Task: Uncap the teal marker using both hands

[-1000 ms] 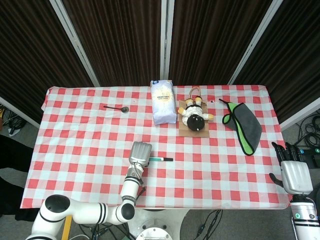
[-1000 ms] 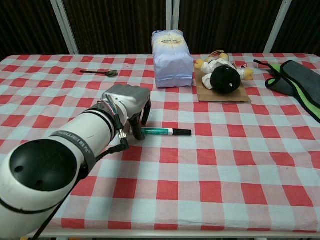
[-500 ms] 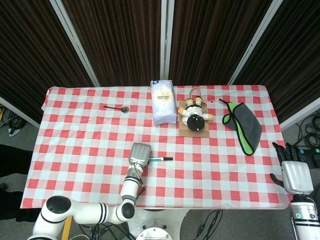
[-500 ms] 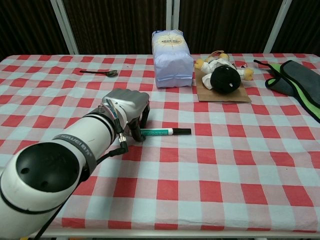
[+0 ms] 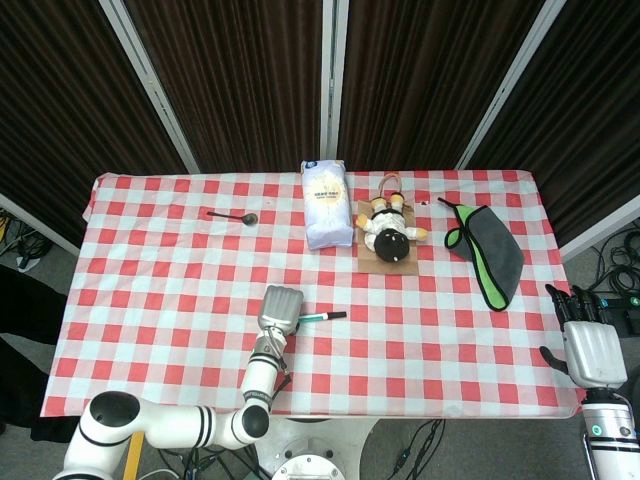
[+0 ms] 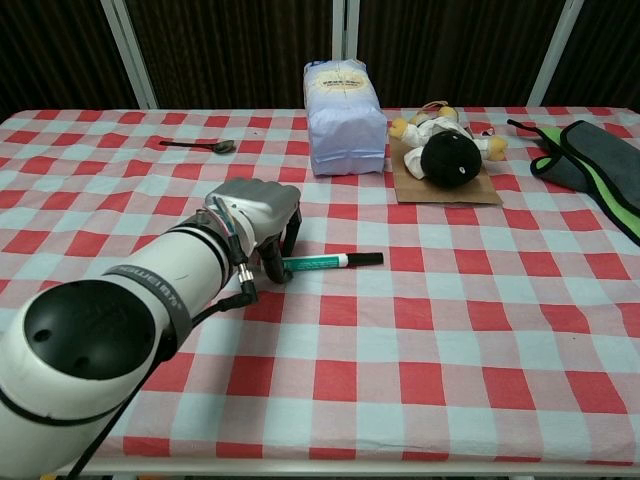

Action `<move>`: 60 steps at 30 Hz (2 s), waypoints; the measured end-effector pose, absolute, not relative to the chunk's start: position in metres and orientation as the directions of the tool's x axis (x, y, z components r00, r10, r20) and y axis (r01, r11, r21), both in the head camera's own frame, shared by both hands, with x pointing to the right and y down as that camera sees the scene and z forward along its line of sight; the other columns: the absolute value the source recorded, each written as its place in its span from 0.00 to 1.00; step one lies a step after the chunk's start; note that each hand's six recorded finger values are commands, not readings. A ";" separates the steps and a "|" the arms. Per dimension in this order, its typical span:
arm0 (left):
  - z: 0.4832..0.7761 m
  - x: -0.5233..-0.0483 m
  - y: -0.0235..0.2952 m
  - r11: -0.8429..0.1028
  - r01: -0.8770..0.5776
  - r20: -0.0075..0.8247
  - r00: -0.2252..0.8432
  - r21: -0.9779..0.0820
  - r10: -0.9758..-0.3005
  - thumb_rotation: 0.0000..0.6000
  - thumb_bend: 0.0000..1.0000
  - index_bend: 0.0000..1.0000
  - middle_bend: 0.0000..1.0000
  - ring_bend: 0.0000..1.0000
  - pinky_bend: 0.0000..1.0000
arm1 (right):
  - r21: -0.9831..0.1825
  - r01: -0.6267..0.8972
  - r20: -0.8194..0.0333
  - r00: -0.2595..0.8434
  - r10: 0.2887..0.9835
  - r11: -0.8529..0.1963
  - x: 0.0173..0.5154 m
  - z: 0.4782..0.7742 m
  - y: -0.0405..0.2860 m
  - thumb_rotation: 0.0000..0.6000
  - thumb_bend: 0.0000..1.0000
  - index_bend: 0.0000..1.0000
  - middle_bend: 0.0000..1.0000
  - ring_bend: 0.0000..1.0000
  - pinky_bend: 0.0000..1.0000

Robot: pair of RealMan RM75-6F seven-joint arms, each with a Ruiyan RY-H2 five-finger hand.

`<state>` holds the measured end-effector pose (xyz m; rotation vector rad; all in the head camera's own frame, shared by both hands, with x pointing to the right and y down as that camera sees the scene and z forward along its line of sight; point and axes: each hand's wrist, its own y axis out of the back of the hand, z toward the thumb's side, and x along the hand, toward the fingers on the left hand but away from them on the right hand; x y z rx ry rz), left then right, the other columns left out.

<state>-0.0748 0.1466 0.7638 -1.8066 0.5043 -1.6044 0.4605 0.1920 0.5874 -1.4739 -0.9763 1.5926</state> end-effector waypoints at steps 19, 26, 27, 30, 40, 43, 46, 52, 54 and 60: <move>0.724 -0.064 0.125 -0.679 0.008 0.659 0.250 -0.734 -0.710 1.00 0.37 0.62 0.62 0.51 0.63 | -0.907 -0.048 -0.421 0.041 0.906 -0.419 0.419 0.589 0.172 1.00 0.07 0.17 0.27 0.00 0.11; 0.715 -0.046 0.123 -0.666 0.012 0.642 0.284 -0.745 -0.712 1.00 0.37 0.62 0.62 0.51 0.63 | -0.905 -0.080 -0.425 0.165 0.890 -0.418 0.352 0.605 0.141 1.00 0.07 0.28 0.31 0.05 0.14; 0.713 -0.043 0.123 -0.665 0.014 0.639 0.289 -0.747 -0.713 1.00 0.37 0.62 0.62 0.51 0.63 | -0.904 -0.078 -0.427 0.184 0.885 -0.420 0.341 0.608 0.136 1.00 0.07 0.29 0.31 0.05 0.14; 0.710 -0.037 0.123 -0.659 0.022 0.634 0.300 -0.751 -0.713 1.00 0.38 0.62 0.62 0.51 0.63 | -0.899 -0.064 -0.435 0.245 0.866 -0.434 0.303 0.620 0.124 1.00 0.07 0.32 0.33 0.07 0.16; 0.702 -0.021 0.121 -0.646 0.040 0.621 0.327 -0.763 -0.713 1.00 0.38 0.61 0.62 0.51 0.63 | -0.877 -0.092 -0.473 0.337 0.814 -0.472 0.230 0.654 0.111 1.00 0.09 0.35 0.36 0.09 0.21; 0.701 -0.018 0.119 -0.644 0.035 0.617 0.329 -0.764 -0.714 1.00 0.38 0.61 0.62 0.51 0.63 | -0.871 -0.097 -0.483 0.342 0.806 -0.481 0.222 0.659 0.112 1.00 0.09 0.38 0.37 0.11 0.21; 0.701 -0.017 0.118 -0.643 0.033 0.615 0.330 -0.765 -0.716 1.00 0.38 0.61 0.62 0.51 0.63 | -0.866 -0.100 -0.492 0.348 0.798 -0.491 0.215 0.664 0.114 1.00 0.09 0.39 0.38 0.11 0.21; 0.704 -0.020 0.118 -0.643 0.042 0.619 0.322 -0.765 -0.716 1.00 0.38 0.61 0.62 0.51 0.63 | -0.862 -0.095 -0.495 0.371 0.786 -0.499 0.199 0.671 0.117 1.00 0.09 0.45 0.42 0.15 0.23; 0.705 -0.021 0.118 -0.644 0.040 0.621 0.318 -0.764 -0.716 1.00 0.38 0.61 0.62 0.51 0.63 | -0.862 -0.096 -0.494 0.379 0.782 -0.498 0.194 0.673 0.117 1.00 0.09 0.46 0.43 0.15 0.23; 0.702 -0.020 0.116 -0.639 0.038 0.615 0.319 -0.769 -0.721 1.00 0.38 0.61 0.62 0.51 0.63 | -0.861 -0.099 -0.494 0.393 0.775 -0.498 0.182 0.681 0.117 1.00 0.09 0.48 0.44 0.17 0.25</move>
